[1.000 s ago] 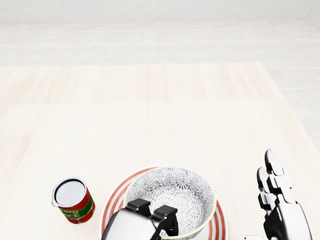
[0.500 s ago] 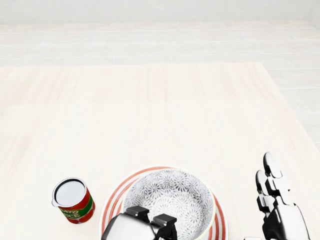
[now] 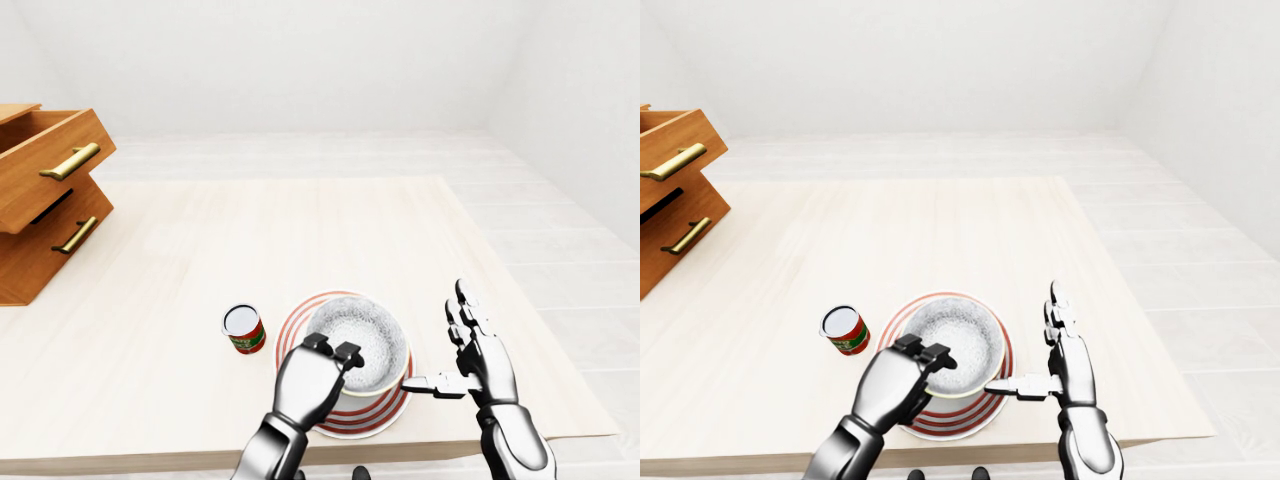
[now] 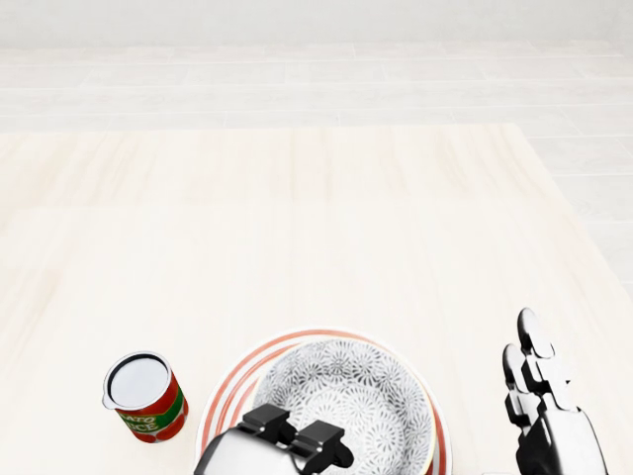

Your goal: Put the bowl on the plate.

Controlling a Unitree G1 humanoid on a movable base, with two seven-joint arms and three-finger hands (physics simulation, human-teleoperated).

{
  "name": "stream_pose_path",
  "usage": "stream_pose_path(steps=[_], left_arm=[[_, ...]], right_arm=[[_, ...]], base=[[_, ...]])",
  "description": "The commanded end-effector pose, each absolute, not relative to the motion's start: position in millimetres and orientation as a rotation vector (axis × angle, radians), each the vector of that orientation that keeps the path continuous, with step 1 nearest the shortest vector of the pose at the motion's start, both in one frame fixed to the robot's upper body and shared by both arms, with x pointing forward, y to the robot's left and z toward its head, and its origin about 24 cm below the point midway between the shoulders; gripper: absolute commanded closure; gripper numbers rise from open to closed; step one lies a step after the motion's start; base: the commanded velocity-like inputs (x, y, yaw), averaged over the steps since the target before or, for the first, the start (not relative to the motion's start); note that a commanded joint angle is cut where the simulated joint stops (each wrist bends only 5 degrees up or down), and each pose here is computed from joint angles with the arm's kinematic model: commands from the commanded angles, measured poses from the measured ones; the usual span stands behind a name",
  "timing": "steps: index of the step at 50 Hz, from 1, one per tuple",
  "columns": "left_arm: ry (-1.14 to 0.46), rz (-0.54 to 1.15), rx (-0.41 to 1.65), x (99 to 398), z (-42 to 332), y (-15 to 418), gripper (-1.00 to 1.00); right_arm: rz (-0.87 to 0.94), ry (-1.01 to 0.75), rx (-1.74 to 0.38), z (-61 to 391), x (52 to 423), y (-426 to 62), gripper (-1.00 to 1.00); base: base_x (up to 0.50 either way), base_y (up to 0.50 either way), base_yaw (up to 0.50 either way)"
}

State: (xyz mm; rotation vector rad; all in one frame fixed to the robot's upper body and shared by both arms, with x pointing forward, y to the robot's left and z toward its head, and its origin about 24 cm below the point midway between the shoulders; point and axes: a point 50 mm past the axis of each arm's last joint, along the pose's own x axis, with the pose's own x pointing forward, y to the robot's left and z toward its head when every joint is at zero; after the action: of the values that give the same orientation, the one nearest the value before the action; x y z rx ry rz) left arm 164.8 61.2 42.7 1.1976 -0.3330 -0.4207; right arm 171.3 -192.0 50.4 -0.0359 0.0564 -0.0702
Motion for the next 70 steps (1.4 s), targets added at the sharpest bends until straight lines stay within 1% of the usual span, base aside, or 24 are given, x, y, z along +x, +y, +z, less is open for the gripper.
stream_pose_path(steps=[1, 34, 37, 43, 44, 45, 46, 47, 50, 53, 55, 56, 58, 60, 62, 64, 66, 70], left_arm=[[-0.329, -0.423, 1.202, 160.4, 46.2, 65.3, 0.02], [-0.3, -0.408, 1.237, 146.1, 57.2, 83.9, -0.09], [-0.297, -0.405, 1.234, 144.1, 57.4, 84.7, -0.2], [-0.301, -0.397, 1.225, 139.1, 64.6, 87.2, -0.25], [-0.308, -0.398, 1.247, 138.9, 66.7, 88.4, -0.26], [-0.304, -0.396, 1.24, 138.7, 68.2, 89.8, -0.33], [-0.304, -0.396, 1.24, 138.7, 68.3, 89.9, -0.33], [-0.303, -0.387, 1.224, 138.6, 70.1, 90.6, -0.4], [-0.299, -0.39, 1.223, 136.5, 71.8, 91.7, -0.43], [-0.297, -0.385, 1.222, 136.8, 72.7, 93.1, -0.6], [-0.288, -0.384, 1.229, 136.1, 73.4, 96.2, -0.59], [-0.286, -0.381, 1.224, 135.4, 74.8, 97.2, -0.7], [-0.285, -0.378, 1.228, 134.0, 78.2, 98.9, -0.76], [-0.285, -0.376, 1.225, 133.4, 80.4, 99.6, -0.75], [-0.28, -0.373, 1.217, 132.4, 82.9, 101.3, -0.91], [-0.276, -0.362, 1.23, 133.1, 86.2, 105.6, -0.91], [-0.268, -0.357, 1.22, 131.1, 88.7, 107.8, -1.0], [-0.248, -0.348, 1.204, 129.8, 92.7, 112.5, -1.0]], right_arm=[[-0.07, 0.066, -0.029, 48.0, 170.9, -191.6, -1.0], [-0.058, 0.041, -0.031, 52.4, 175.9, -189.9, -1.0], [-0.056, 0.042, -0.031, 52.1, 176.6, -189.4, -1.0], [-0.055, 0.042, -0.032, 51.9, 177.3, -189.0, -1.0], [-0.055, 0.04, -0.029, 52.3, 177.6, -188.9, -1.0], [-0.054, 0.041, -0.033, 52.2, 177.8, -188.7, -1.0], [-0.054, 0.041, -0.033, 52.2, 177.8, -188.7, -1.0], [-0.054, 0.04, -0.033, 52.2, 178.0, -188.7, -1.0], [-0.053, 0.045, -0.03, 50.9, 178.4, -188.1, -1.0], [-0.051, 0.051, -0.029, 49.4, 178.4, -187.4, -1.0], [-0.051, 0.051, -0.028, 49.7, 177.4, -187.4, -1.0], [-0.052, 0.052, -0.027, 49.6, 176.8, -187.7, -1.0], [-0.051, 0.051, -0.03, 50.1, 175.9, -187.9, -1.0], [-0.052, 0.05, -0.028, 50.6, 175.4, -188.3, -1.0], [-0.055, 0.049, -0.028, 50.8, 174.9, -188.9, -1.0], [-0.055, 0.05, -0.032, 50.7, 175.0, -188.8, -1.0], [-0.055, 0.048, -0.029, 51.0, 175.3, -188.8, -1.0], [-0.054, 0.045, -0.03, 51.7, 176.0, -188.4, -1.0]], base=[[0.0, 0.0, 0.0], [0.0, 0.0, 0.0], [0.0, 0.0, 0.0], [0.0, 0.0, 0.0], [0.0, 0.0, 0.0], [0.0, 0.0, 0.0], [0.0, 0.0, 0.0], [0.0, 0.0, 0.0], [0.0, 0.0, 0.0], [0.0, 0.0, 0.0], [0.0, 0.0, 0.0], [0.0, 0.0, 0.0], [0.0, 0.0, 0.0], [0.0, 0.0, 0.0], [0.0, 0.0, 0.0], [0.0, 0.0, 0.0], [0.0, 0.0, 0.0], [0.0, 0.0, 0.0]])
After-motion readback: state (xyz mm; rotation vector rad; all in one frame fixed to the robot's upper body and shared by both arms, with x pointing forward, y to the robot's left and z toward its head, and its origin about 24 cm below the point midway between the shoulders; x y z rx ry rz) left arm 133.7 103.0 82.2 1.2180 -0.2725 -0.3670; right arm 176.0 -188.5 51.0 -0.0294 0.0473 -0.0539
